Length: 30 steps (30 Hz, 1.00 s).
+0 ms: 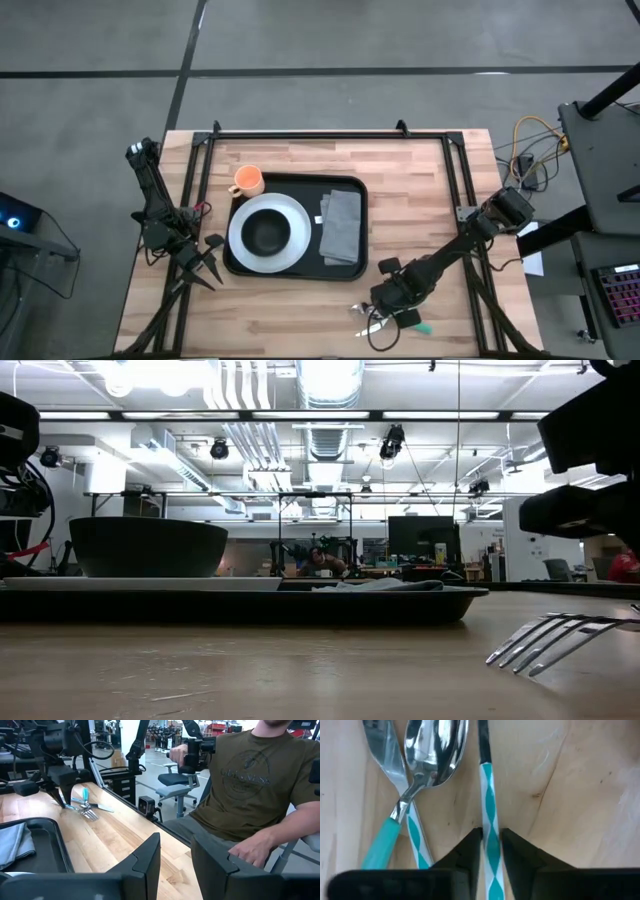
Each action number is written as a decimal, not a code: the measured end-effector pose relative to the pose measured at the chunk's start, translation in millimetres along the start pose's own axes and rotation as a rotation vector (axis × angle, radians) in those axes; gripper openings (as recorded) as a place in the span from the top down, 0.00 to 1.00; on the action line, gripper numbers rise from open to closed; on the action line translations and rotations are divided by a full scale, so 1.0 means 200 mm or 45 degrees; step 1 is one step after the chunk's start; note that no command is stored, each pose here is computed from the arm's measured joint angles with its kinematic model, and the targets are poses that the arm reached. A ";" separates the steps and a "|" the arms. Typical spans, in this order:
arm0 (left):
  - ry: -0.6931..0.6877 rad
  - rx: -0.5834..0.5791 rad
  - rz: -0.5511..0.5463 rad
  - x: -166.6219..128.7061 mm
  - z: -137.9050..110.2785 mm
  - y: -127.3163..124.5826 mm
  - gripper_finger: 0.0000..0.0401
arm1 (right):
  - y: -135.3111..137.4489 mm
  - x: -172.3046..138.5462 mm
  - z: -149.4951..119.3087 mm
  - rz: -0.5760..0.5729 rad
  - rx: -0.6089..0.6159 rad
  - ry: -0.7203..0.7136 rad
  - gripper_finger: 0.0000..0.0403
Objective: Set up tray
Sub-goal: Put the blue patterned fork on top of the gray napkin on the black serving tray
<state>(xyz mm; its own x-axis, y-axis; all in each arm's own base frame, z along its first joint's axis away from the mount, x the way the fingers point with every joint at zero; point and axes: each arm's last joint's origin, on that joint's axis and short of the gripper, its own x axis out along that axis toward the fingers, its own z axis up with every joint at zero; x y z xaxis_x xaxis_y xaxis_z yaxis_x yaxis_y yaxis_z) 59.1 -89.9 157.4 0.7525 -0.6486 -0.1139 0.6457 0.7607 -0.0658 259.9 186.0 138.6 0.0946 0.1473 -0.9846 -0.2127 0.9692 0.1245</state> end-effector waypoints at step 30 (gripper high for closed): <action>0.000 0.000 0.000 0.00 0.00 0.00 0.77 | -0.54 0.02 0.07 0.991 -0.059 -0.179 0.92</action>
<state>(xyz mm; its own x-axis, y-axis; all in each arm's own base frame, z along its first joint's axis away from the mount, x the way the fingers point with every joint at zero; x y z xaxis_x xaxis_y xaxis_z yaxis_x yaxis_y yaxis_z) 59.1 -89.9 157.4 0.7524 -0.6487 -0.1141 0.6459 0.7606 -0.0657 296.5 84.9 122.3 0.0231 0.8059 -0.5916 -0.3081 0.5686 0.7627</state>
